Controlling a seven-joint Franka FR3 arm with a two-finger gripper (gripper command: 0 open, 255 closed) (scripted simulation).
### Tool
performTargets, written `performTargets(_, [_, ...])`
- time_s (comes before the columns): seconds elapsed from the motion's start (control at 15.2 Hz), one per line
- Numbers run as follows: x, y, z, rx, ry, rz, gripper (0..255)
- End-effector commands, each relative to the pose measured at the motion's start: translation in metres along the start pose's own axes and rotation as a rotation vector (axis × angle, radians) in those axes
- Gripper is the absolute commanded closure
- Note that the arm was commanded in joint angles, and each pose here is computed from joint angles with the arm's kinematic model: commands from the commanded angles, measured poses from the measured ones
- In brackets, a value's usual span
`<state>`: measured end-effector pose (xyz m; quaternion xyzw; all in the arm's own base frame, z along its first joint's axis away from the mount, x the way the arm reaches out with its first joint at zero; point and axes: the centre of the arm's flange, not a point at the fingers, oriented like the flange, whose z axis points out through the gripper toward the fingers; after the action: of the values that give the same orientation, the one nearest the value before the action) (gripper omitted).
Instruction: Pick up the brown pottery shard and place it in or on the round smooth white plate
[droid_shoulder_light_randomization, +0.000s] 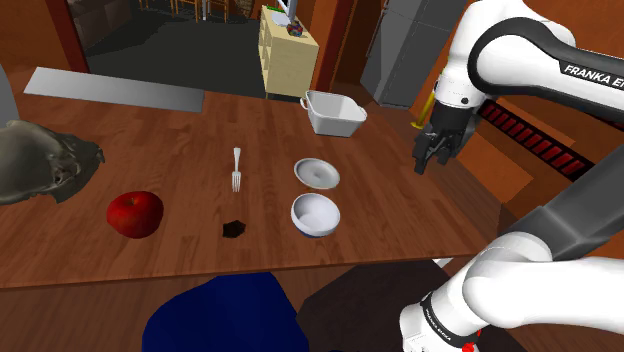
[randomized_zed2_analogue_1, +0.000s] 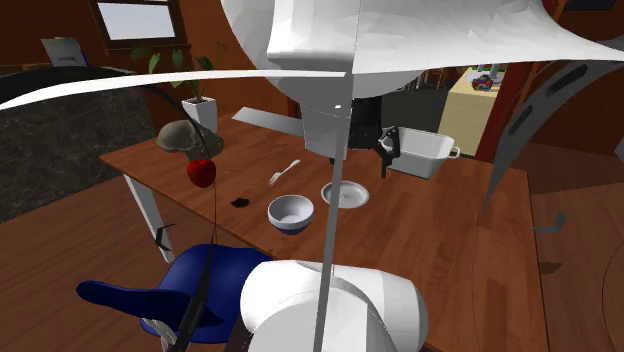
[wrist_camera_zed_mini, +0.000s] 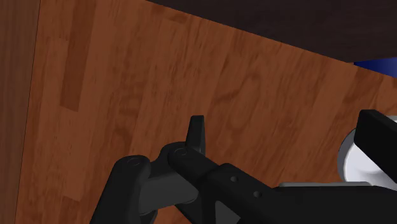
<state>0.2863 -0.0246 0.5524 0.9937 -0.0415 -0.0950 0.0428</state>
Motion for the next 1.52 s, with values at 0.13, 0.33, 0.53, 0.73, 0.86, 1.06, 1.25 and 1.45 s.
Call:
performTargets(0.13, [0.01,-0.02,0.01,0.004,0.013,-0.007,0])
performTargets(0.33, [0.025,-0.051,0.026,0.01,0.032,-0.018,0])
performTargets(0.53, [0.04,-0.082,0.041,0.015,0.05,-0.029,0])
performTargets(0.73, [0.055,-0.114,0.055,0.021,0.069,-0.04,0])
performTargets(0.86, [0.065,-0.135,0.064,0.025,0.082,-0.048,0])
performTargets(1.06, [0.08,-0.167,0.078,0.031,0.101,-0.059,0])
performTargets(1.25, [0.095,-0.199,0.091,0.036,0.12,-0.07,0])
performTargets(1.45, [0.109,-0.231,0.104,0.042,0.139,-0.081,0])
